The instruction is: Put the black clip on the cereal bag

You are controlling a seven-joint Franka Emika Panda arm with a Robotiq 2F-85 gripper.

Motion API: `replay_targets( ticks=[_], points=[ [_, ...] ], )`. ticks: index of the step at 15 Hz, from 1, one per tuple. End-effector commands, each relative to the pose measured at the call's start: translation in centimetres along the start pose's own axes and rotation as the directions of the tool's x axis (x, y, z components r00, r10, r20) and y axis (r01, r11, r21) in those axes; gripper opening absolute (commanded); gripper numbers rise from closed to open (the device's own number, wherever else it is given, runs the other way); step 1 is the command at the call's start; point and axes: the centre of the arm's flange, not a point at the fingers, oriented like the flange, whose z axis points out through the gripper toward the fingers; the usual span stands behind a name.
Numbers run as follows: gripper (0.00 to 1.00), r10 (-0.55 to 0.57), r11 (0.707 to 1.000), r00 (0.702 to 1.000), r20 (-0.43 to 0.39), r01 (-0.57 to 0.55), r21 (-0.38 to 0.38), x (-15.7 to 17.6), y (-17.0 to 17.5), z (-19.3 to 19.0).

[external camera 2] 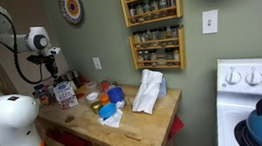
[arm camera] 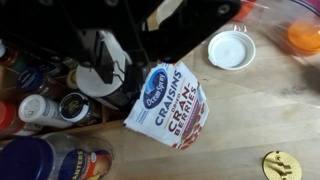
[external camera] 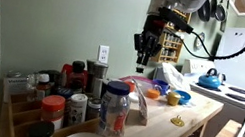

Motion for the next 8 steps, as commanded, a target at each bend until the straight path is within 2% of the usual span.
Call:
replay_targets(
  ticks=[1, 8],
  points=[
    [0.07, -0.018, 0.997, 0.999, 0.04, 0.021, -0.074, 0.5, -3.5, 1.7],
    [0.07, 0.059, 0.976, 0.998, 0.032, -0.051, -0.212, 1.8, -5.1, 3.9]
  ],
)
